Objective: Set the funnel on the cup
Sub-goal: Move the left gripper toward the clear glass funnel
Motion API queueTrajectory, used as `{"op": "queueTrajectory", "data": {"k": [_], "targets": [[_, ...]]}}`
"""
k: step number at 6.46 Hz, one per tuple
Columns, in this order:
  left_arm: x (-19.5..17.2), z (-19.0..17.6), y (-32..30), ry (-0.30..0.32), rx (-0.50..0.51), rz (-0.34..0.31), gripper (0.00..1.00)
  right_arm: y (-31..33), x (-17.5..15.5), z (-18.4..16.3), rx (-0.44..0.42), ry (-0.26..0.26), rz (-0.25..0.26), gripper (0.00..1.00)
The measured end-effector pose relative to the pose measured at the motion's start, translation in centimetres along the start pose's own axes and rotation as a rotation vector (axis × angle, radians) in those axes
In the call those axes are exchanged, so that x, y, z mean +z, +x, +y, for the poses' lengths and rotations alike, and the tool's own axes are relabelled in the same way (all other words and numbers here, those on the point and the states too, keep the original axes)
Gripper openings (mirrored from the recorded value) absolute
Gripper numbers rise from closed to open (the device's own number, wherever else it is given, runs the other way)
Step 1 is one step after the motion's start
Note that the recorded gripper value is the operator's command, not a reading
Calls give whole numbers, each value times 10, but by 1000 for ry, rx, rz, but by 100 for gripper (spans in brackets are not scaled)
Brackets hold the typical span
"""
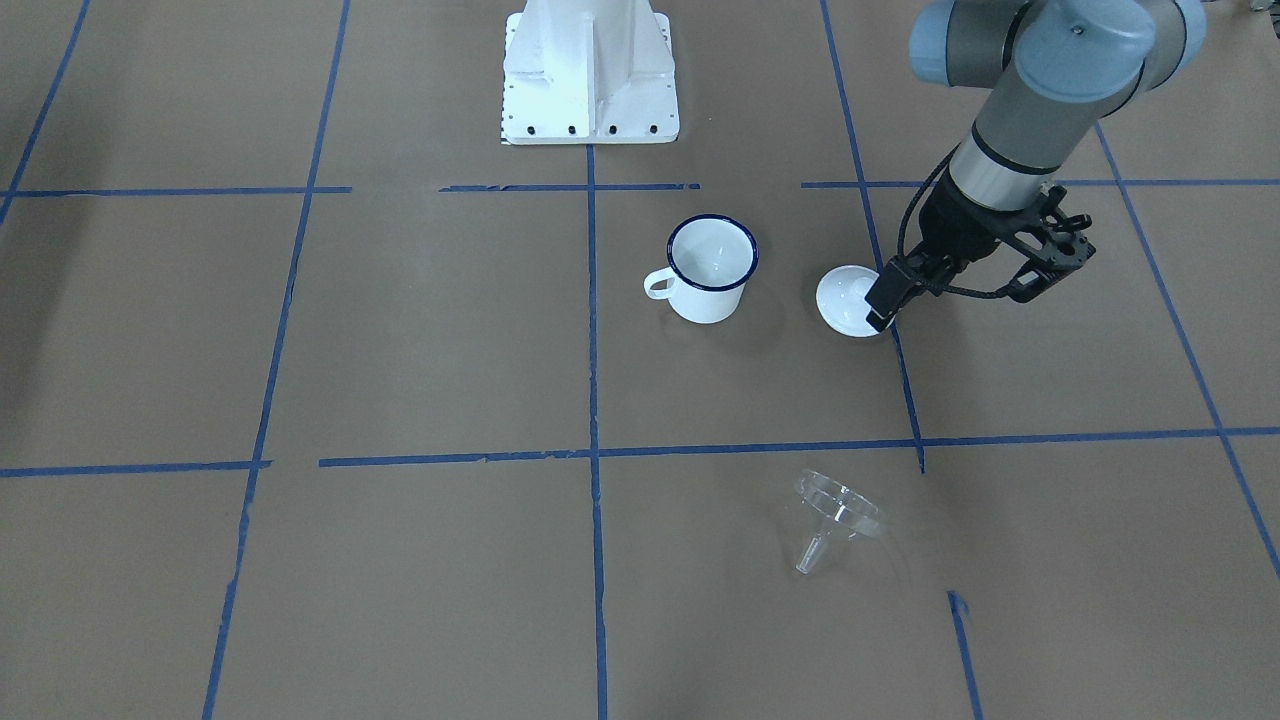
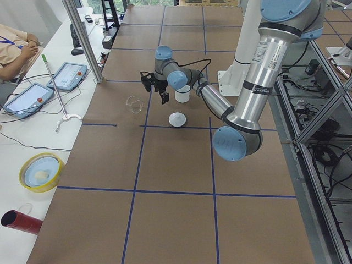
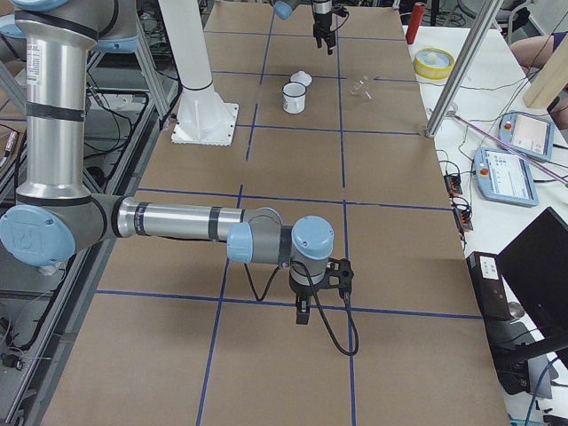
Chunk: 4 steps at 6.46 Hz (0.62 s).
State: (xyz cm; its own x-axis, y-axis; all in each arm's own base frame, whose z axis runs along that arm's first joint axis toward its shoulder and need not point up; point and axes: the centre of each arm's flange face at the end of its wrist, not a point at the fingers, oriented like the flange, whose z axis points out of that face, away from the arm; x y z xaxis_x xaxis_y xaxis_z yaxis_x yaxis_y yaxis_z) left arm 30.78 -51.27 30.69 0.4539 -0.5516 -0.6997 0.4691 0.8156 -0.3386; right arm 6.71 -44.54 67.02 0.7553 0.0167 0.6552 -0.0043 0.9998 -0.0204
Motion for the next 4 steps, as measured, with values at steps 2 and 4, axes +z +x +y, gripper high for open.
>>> {"op": "queueTrajectory", "data": {"k": [2,4], "targets": [[8,-29,38,48,-147,-1,100,0,0,0,0,0,0,100],[20,-44,59,89,-225,40,100,0,0,0,0,0,0,100]]}}
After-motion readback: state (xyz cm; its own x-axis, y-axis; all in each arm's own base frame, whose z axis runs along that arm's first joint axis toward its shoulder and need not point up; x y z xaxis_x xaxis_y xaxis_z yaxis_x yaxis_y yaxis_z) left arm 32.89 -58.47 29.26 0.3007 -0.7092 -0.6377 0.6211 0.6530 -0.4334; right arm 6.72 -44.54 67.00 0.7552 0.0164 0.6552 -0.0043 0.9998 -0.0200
